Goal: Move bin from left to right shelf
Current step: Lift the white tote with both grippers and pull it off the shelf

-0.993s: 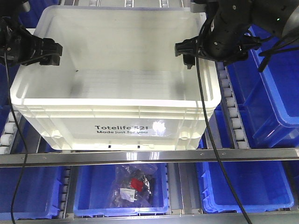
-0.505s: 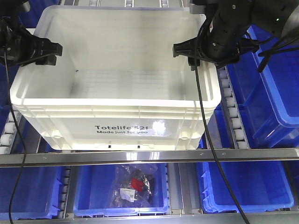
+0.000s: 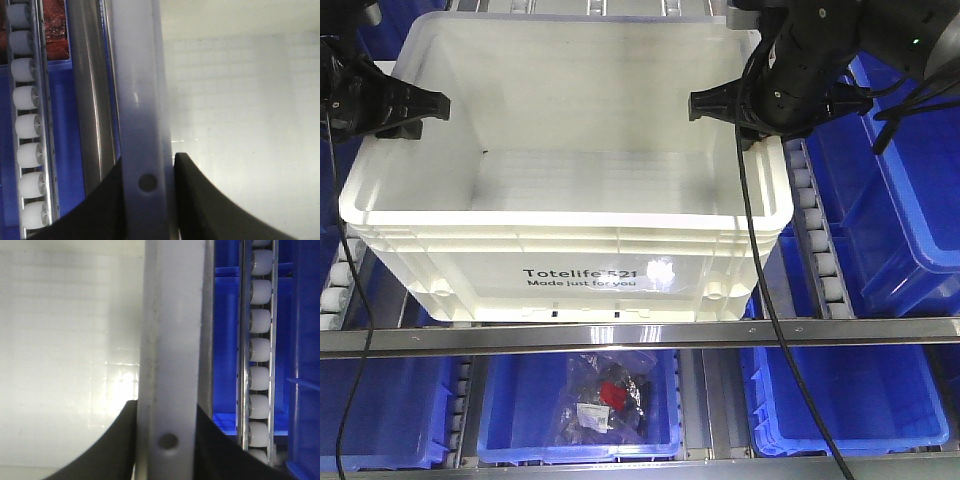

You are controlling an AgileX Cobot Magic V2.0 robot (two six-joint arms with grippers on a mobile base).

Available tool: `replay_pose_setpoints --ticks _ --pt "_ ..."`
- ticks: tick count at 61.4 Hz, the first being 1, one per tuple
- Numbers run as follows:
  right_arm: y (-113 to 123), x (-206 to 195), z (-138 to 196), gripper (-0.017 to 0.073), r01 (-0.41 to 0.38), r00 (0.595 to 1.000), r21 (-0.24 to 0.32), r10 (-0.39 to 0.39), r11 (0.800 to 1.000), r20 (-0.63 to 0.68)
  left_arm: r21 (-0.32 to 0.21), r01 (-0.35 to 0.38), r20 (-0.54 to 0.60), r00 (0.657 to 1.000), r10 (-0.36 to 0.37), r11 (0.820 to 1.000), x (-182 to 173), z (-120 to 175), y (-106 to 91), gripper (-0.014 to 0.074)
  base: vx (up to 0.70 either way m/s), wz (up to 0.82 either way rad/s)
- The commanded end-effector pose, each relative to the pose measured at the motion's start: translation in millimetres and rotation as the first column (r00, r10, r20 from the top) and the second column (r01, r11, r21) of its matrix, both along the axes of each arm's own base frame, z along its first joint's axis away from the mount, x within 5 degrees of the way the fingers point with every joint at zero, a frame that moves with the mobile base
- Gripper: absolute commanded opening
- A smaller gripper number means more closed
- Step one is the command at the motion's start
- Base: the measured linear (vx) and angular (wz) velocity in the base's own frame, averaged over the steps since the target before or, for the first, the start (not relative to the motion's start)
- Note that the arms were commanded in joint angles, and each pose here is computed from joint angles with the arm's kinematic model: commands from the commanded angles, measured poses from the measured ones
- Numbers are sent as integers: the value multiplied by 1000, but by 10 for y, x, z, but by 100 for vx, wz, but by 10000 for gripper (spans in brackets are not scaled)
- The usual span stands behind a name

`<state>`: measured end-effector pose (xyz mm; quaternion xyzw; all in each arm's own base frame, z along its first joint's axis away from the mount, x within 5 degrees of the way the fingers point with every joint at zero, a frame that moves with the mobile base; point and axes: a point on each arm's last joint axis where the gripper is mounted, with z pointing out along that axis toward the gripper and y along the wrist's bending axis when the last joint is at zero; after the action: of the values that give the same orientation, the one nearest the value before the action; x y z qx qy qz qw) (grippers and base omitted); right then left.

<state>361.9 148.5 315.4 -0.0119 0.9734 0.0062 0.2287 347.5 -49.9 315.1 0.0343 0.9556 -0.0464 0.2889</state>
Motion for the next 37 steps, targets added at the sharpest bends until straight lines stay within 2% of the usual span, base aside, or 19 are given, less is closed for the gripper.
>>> replay_pose_setpoints --ticks 1,6,10,16,28,37 --pt "-52 -15 266 54 -10 994 4 9 1000 107 4 -6 102 995 5 1000 -23 238 27 137 0 0" --pt "-52 -15 266 38 -10 994 4 9 1000 107 38 -7 99 995 3 999 -25 233 51 120 0 0" --pt "-51 -12 265 32 -10 994 4 10 1000 109 45 -26 96 995 22 999 -26 231 67 106 0 0" --pt "-49 -10 266 21 -11 994 5 10 1000 112 34 -54 97 994 51 998 -24 233 76 90 0 0" --pt "-57 -12 293 6 -13 992 3 12 1000 129 23 -58 104 993 55 998 -38 257 73 92 0 0" --pt "-76 -55 386 6 -15 988 15 12 1000 156 -24 -59 132 989 62 998 -105 368 54 92 0 0"
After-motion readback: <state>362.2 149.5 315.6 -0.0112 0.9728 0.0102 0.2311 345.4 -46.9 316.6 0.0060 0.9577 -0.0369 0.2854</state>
